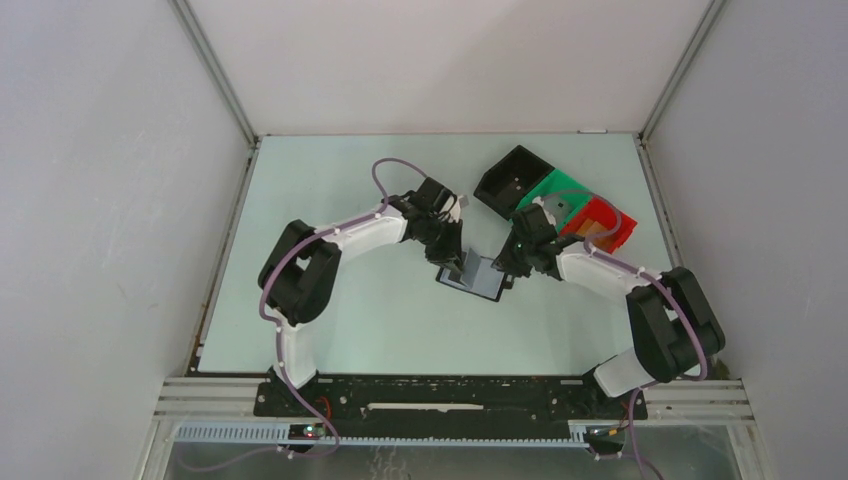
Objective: Take the credit cards out of the card holder
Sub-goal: Remove the credit card from the card holder.
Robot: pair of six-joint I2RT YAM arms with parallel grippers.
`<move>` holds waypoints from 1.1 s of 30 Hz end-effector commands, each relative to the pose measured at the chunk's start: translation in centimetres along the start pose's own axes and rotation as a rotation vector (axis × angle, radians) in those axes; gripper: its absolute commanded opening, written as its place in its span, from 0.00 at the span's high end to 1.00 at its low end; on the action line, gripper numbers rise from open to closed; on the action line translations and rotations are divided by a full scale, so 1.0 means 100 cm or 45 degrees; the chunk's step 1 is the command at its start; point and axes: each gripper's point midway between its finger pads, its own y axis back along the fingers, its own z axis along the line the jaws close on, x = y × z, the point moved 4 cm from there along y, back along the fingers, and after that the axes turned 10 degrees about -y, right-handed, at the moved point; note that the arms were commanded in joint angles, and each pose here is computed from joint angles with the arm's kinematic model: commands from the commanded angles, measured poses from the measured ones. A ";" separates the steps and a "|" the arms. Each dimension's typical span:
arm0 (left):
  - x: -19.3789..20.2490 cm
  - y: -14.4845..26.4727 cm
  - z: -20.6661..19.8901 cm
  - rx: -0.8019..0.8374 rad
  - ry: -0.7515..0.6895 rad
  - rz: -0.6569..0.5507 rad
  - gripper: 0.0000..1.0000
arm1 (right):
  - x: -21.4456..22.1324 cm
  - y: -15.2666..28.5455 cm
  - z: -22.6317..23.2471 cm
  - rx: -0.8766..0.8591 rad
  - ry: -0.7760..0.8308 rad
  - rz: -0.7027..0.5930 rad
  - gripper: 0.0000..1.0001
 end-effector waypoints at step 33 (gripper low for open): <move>-0.025 0.019 -0.049 0.225 -0.088 -0.111 0.75 | -0.027 0.013 -0.045 0.201 -0.154 -0.107 0.74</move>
